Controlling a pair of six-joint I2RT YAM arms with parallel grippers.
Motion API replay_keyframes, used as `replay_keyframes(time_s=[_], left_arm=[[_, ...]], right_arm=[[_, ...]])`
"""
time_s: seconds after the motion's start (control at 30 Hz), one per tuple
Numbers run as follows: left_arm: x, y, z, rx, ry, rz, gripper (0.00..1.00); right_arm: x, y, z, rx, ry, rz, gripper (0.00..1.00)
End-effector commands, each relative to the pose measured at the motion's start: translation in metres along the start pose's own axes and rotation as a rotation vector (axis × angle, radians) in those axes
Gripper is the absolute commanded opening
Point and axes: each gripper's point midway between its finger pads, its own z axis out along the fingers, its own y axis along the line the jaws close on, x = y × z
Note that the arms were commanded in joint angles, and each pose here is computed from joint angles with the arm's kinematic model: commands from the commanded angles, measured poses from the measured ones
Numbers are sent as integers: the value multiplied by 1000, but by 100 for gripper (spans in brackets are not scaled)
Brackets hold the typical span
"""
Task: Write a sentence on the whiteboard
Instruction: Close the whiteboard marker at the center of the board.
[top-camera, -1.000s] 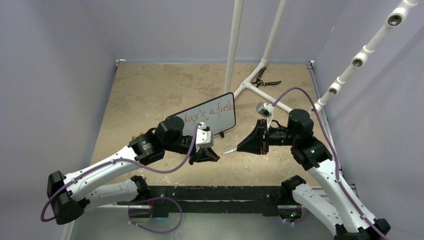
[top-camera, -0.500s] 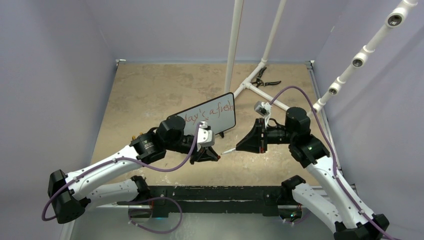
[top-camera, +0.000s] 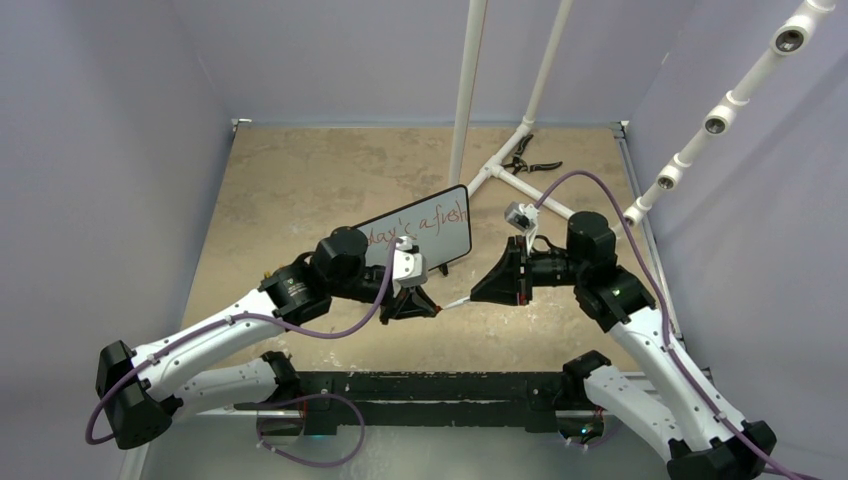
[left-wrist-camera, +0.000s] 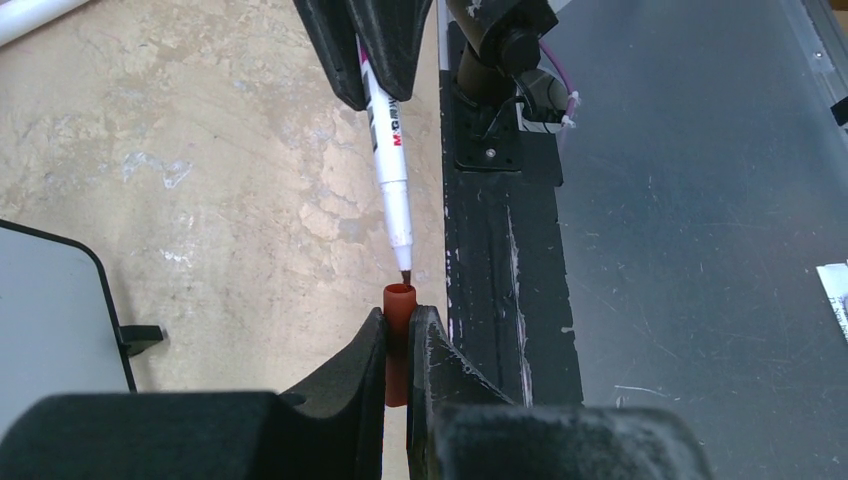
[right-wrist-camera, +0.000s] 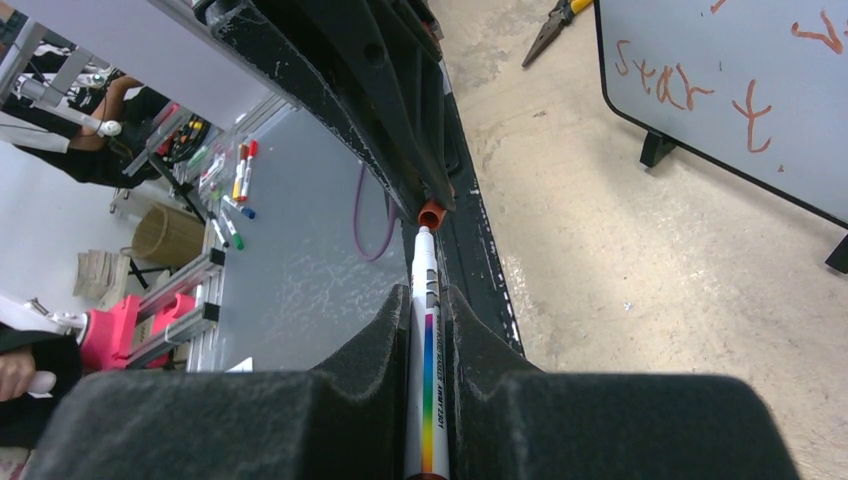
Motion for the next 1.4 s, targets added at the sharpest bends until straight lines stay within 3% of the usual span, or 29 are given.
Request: replay_keyframes(time_s=[0.0, 1.37], left_arm=[[-18, -5, 0, 38, -56, 30, 0], [-6, 4, 5, 23, -17, -12, 0]], right_arm=[[-11, 4, 1, -18, -18, -59, 0], [-12, 5, 0, -17, -21, -82, 0]])
